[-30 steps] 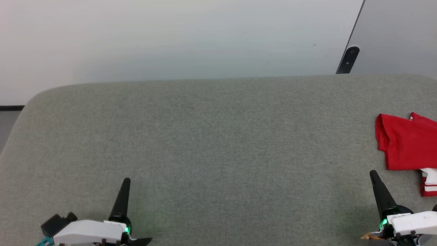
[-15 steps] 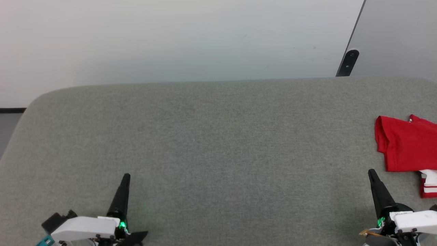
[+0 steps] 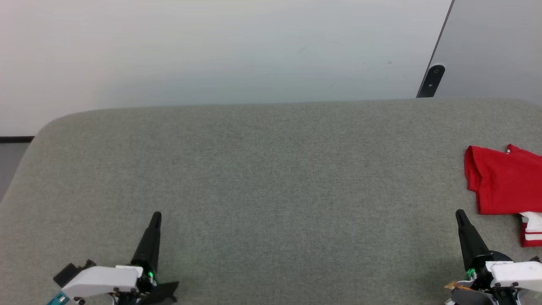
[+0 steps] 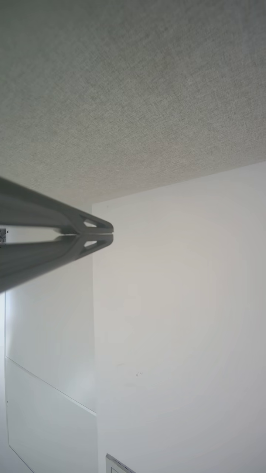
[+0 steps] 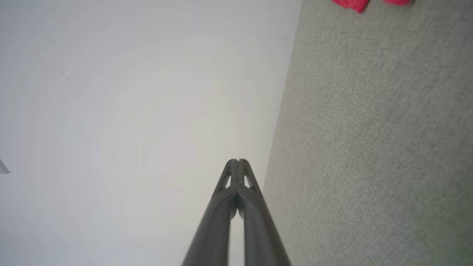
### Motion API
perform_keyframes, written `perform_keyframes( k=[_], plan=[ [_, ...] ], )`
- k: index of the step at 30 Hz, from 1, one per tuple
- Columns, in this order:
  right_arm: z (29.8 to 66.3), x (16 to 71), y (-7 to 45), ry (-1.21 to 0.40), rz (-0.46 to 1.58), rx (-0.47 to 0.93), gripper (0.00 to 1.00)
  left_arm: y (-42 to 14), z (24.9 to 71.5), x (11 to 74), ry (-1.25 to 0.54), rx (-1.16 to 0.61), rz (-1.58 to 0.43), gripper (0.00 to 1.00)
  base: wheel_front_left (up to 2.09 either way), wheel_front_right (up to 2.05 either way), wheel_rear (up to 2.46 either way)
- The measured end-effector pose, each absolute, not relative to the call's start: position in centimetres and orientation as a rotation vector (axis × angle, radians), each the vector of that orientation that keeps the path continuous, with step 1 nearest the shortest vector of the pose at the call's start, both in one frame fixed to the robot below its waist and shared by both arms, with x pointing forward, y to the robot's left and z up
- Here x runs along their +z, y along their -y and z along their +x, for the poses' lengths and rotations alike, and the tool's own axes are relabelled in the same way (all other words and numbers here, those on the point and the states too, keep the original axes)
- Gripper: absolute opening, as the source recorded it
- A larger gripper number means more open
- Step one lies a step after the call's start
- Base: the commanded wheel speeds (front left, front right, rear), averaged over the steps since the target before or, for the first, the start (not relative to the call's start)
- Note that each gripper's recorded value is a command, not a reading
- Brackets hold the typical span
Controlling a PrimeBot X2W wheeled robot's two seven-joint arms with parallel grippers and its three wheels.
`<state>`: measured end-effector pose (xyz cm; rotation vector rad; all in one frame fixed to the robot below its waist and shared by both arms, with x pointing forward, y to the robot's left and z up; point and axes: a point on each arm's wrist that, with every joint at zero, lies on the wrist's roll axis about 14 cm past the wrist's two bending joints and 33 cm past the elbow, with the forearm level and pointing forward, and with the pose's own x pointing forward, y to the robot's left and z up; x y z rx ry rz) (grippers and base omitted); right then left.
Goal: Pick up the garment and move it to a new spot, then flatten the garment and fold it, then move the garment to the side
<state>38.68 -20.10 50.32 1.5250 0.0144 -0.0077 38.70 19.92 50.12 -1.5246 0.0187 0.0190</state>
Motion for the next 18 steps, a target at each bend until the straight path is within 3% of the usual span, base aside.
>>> perform_keyframes(
  k=[18],
  plan=[
    [38.71,50.34,20.05,-0.008,1.572,-0.01,0.0,-19.98,38.78,50.42,-0.01,0.009,-1.576,0.0,0.0,0.0,0.0]
  ],
)
